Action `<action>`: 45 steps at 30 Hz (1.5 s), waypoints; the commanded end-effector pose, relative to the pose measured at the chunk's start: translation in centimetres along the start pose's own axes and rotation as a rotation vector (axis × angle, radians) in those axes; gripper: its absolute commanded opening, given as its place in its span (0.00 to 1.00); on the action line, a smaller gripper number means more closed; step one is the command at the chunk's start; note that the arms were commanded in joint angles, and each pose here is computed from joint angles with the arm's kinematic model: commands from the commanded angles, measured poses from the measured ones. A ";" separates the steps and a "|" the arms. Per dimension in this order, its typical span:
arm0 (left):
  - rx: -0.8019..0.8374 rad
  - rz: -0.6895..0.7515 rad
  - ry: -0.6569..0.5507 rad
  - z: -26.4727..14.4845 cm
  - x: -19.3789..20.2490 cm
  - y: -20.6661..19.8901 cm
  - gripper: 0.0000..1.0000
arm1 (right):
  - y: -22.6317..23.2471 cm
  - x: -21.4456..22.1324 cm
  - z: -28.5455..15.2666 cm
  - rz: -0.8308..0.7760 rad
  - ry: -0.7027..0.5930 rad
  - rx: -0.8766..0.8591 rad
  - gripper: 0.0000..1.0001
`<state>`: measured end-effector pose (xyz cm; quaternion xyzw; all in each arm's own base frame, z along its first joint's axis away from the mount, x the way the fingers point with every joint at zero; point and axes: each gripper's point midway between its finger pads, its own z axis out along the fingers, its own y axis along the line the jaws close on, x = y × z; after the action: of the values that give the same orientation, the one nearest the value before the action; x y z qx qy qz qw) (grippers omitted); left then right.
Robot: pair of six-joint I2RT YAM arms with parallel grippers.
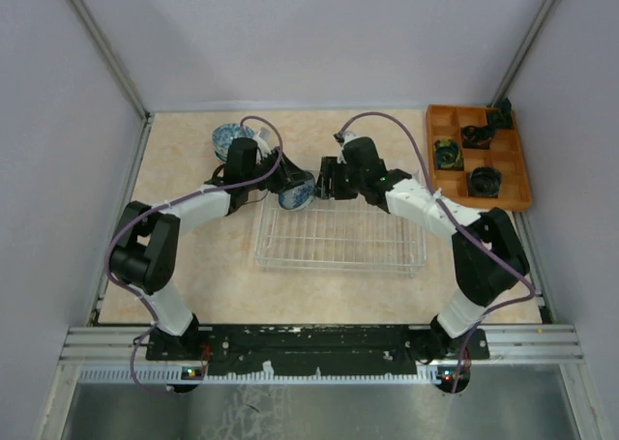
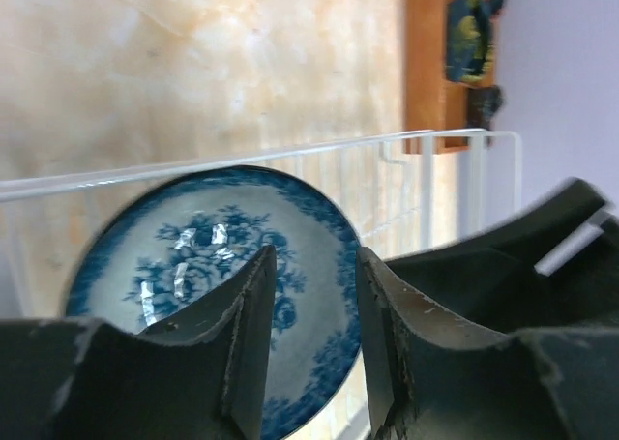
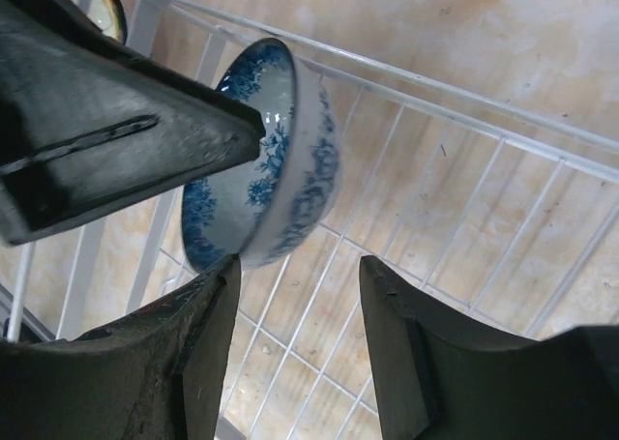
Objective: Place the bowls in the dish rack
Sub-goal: Adjust the bowl in the dish rack.
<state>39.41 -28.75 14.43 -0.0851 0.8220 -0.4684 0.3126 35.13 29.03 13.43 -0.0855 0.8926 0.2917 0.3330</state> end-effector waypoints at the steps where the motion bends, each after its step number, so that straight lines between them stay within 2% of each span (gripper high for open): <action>1: -0.196 0.103 0.045 -0.4 0.7 1.7 0.45 | 1.9 -3.2 -3.7 -0.011 -0.131 -0.017 0.54; 8: -0.305 0.212 0.068 -0.3 1.8 0.9 0.45 | 1.6 -3.6 -5.3 -0.012 -0.143 0.001 0.55; 17: -0.275 0.281 -0.062 -4.6 -1.0 -3.3 0.48 | 1.9 -3.7 -4.0 -0.038 -0.103 0.009 0.55; 23: -0.229 0.325 -0.194 -8.6 -3.4 -6.9 0.56 | 4.2 -3.8 -3.6 -0.120 -0.091 0.030 0.55; 29: -0.269 0.314 -0.229 -11.8 -3.6 -5.4 0.59 | 5.9 -2.6 -0.7 -0.221 -0.014 0.113 0.56; 37: -0.284 0.312 -0.276 -15.9 -3.7 -4.5 0.62 | 5.2 -0.5 2.7 -0.292 0.041 0.284 0.56; 41: -0.291 0.311 -0.286 -16.9 -3.9 -4.0 0.63 | 4.9 0.2 4.3 -0.307 0.065 0.321 0.51; 45: -0.291 0.304 -0.281 -17.1 -3.8 -3.3 0.63 | 4.6 0.5 5.1 -0.310 0.075 0.350 0.30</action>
<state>32.21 -17.22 26.32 -0.0753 0.8238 -0.2819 0.4861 34.54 35.09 10.00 -0.1828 0.9270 0.0878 0.3154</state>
